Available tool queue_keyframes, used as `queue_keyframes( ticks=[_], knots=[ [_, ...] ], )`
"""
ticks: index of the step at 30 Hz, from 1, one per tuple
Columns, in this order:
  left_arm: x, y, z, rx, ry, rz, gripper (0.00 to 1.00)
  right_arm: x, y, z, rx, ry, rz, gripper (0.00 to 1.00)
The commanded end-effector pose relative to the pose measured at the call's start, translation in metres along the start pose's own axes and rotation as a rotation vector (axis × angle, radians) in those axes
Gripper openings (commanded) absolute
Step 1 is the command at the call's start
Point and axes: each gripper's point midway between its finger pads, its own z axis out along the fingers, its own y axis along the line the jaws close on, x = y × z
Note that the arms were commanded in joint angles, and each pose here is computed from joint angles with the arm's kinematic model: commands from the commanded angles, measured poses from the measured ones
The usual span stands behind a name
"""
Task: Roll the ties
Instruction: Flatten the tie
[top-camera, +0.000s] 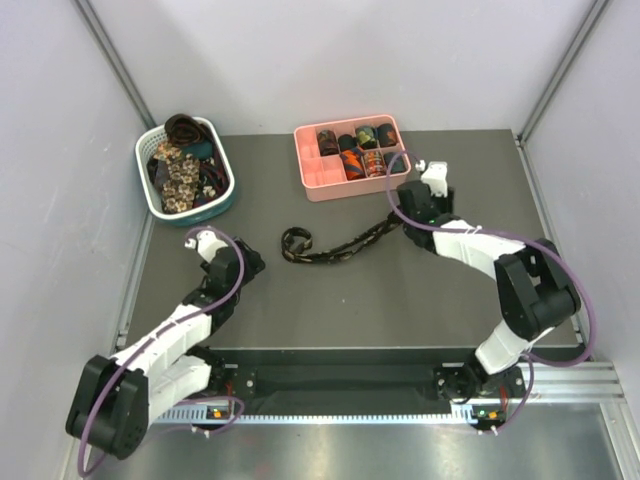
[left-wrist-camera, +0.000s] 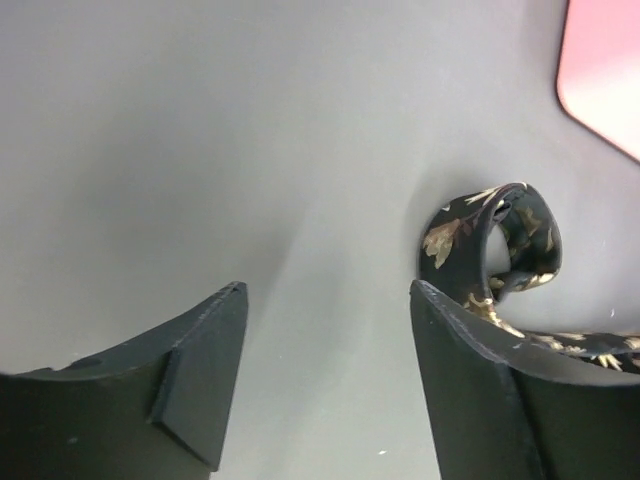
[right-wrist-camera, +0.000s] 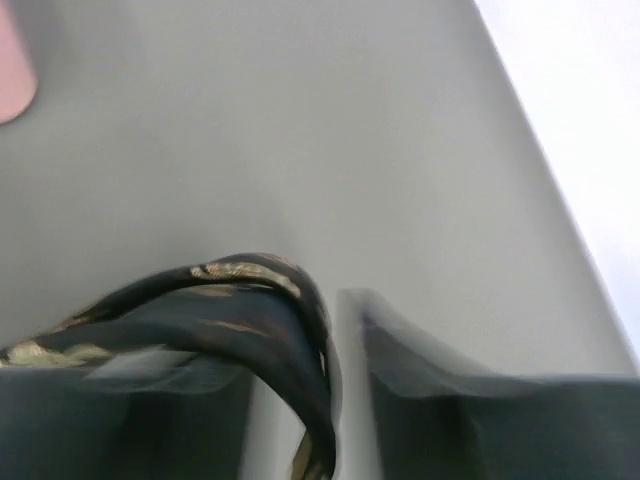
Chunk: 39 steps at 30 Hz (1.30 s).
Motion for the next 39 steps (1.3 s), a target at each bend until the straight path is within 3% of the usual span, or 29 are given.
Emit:
queue_keyframes(
  ticks=[1,4,5,11,16,28,39],
  knots=[
    [-0.021,-0.02,-0.002,0.083,-0.076,0.004,0.72,-0.042,-0.01,0.02,-0.021,-0.045,0.08,0.52],
    [-0.024,-0.036,-0.003,0.122,-0.043,0.049,0.76,-0.047,-0.009,0.031,-0.117,-0.02,0.123,0.95],
    [-0.021,-0.038,-0.001,0.119,-0.019,0.067,0.77,-0.053,-0.009,0.032,-0.126,-0.024,0.13,0.99],
    [-0.026,-0.072,0.0,0.198,0.031,0.173,0.81,-0.042,-0.016,0.029,-0.152,0.05,0.136,1.0],
    [-0.038,-0.095,0.006,0.197,0.048,0.236,0.87,-0.039,0.008,0.001,-0.315,0.145,0.321,1.0],
    [-0.047,-0.129,0.013,0.253,0.068,0.207,0.89,-0.042,0.029,-0.021,-0.154,0.478,0.804,1.0],
    [-0.045,-0.123,-0.004,0.281,0.081,0.222,0.89,-0.009,0.073,0.011,-0.051,0.699,0.915,1.0]
  ],
)
